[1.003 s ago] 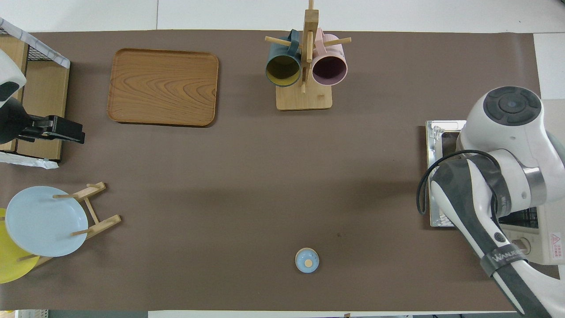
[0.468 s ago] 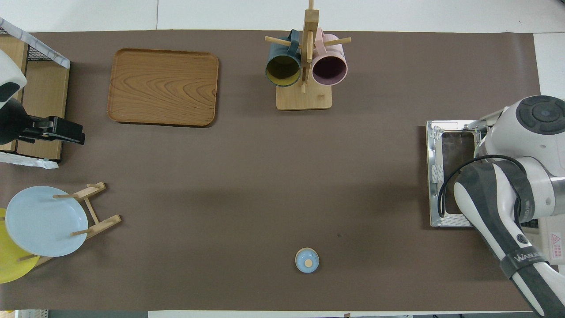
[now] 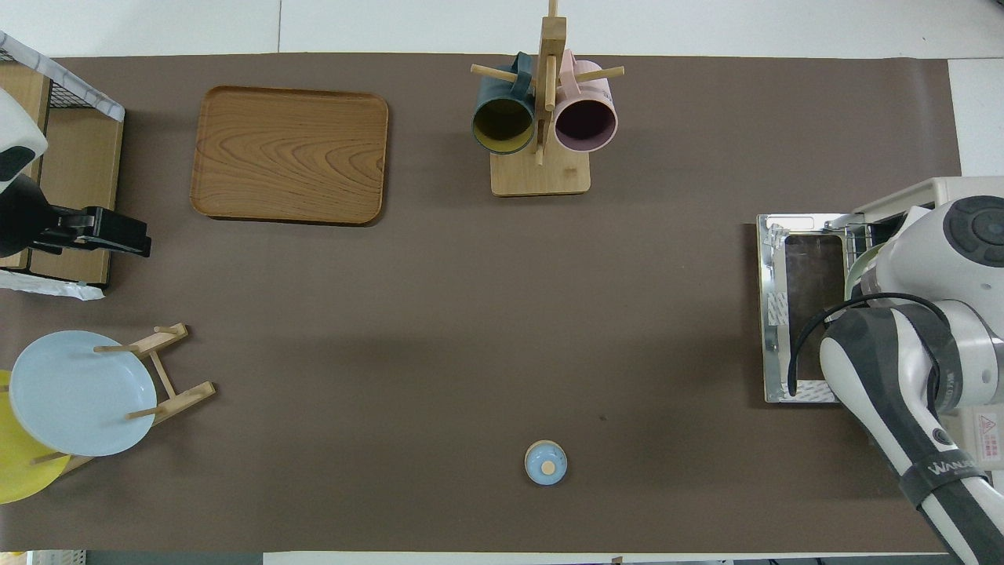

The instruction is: Put corn in oven

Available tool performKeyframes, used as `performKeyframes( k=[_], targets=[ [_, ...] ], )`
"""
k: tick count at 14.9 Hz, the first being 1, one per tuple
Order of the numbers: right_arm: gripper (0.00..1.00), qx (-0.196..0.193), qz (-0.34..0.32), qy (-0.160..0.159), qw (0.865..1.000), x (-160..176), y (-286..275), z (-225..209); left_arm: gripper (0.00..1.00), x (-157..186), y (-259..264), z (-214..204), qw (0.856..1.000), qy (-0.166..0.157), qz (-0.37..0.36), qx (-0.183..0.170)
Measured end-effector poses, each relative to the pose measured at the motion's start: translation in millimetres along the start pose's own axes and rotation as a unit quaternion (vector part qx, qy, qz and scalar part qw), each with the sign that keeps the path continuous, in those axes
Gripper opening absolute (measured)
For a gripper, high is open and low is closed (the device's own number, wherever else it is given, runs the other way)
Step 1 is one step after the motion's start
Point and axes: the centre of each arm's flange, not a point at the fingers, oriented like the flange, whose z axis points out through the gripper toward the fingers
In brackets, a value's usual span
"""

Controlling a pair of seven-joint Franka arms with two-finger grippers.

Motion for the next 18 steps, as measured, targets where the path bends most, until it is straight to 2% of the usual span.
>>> performKeyframes(
  k=[1,3,5,10,11,12,13,15,18],
  targets=[
    [0.15,0.002,-0.002,-0.001,1.000,-0.7,-1.5,3.1,1.00,0.0,0.0,0.0,1.000,0.000,0.000,0.000],
    [0.19,0.003,-0.003,-0.001,1.000,-0.8,-3.4,5.4,1.00,0.0,0.0,0.0,1.000,0.000,0.000,0.000],
    [0.39,0.002,-0.005,0.002,1.000,0.7,-3.5,2.2,1.00,0.0,0.0,0.0,1.000,0.000,0.000,0.000],
    [0.45,-0.002,-0.025,0.003,1.000,13.4,-23.8,-36.7,1.00,0.0,0.0,0.0,1.000,0.000,0.000,0.000],
    [0.44,0.005,-0.029,0.006,1.000,17.1,-35.9,-46.1,1.00,0.0,0.0,0.0,1.000,0.000,0.000,0.000],
    [0.35,0.013,-0.029,0.009,0.999,20.1,-50.7,-52.3,1.00,0.0,0.0,0.0,1.000,0.000,0.000,0.000],
    [0.20,0.016,-0.027,0.008,0.999,21.8,-66.5,-54.3,1.00,0.0,0.0,0.0,1.000,0.000,0.000,0.000],
    [0.01,0.022,-0.023,0.005,1.000,21.7,-95.9,-46.5,1.00,0.0,0.0,0.0,1.000,0.000,0.000,0.000],
    [0.01,0.050,-0.008,0.008,0.999,14.6,-115.2,-8.9,1.00,0.0,0.0,0.0,1.000,0.000,0.000,0.000]
  ],
)
